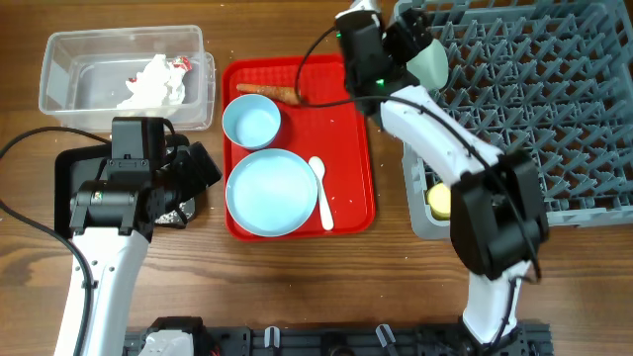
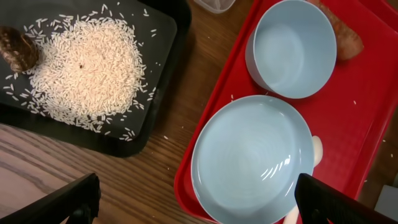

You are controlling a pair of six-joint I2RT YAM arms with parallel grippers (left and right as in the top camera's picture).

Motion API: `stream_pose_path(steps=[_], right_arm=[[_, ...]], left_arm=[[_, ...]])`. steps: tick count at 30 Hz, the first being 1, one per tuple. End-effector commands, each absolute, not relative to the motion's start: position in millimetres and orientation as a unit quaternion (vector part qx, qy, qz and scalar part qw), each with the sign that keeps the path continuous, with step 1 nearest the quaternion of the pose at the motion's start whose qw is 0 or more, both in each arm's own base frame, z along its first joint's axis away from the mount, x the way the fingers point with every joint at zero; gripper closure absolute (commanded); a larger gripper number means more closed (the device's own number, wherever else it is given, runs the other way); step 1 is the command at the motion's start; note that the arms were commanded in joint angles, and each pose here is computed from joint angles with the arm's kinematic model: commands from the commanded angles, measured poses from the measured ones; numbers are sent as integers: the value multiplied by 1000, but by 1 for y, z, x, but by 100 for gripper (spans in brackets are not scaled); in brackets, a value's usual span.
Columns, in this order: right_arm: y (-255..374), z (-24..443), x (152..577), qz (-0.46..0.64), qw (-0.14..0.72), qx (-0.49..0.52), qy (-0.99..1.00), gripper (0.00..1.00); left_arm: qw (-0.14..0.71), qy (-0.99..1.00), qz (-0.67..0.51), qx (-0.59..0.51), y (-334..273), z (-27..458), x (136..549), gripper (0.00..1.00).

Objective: Sort waste into correct bins and load items into the dishwasher rack
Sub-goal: 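Carry the green bowl right and place it in the rack, then grasp the light-blue bowl with the right gripper and lift it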

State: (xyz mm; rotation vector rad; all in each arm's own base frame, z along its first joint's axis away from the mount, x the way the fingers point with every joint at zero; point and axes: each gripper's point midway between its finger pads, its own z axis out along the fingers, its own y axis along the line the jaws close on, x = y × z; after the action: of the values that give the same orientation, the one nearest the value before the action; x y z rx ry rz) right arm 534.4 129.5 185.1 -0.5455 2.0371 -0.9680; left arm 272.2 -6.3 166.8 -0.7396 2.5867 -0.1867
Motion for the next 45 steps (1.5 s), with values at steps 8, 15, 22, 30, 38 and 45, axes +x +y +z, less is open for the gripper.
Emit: stream_pose_path(steps=[8,15,22,30,38,45], right_arm=[[342,123,391,263,215,-120,933,1],[351,70,392,264,164,-31,950,18],[349,29,401,241,157,2,958,41],[343,18,416,215,187,13,958,75],[344,12,422,219,194,12,956,96],[332,78,447,233,244,-9,941,96]], left_arm=[[224,936,-58,-267,-2,167,273,0],[224,936,-58,-267,-2,167,274,0],[224,936,-58,-267,-2,167,274,0],[224,936,-58,-267,-2,167,274,0],[223,936,-58,-267,-2,167,273,0],[223,936,-58,-267,-2,167,273,0]])
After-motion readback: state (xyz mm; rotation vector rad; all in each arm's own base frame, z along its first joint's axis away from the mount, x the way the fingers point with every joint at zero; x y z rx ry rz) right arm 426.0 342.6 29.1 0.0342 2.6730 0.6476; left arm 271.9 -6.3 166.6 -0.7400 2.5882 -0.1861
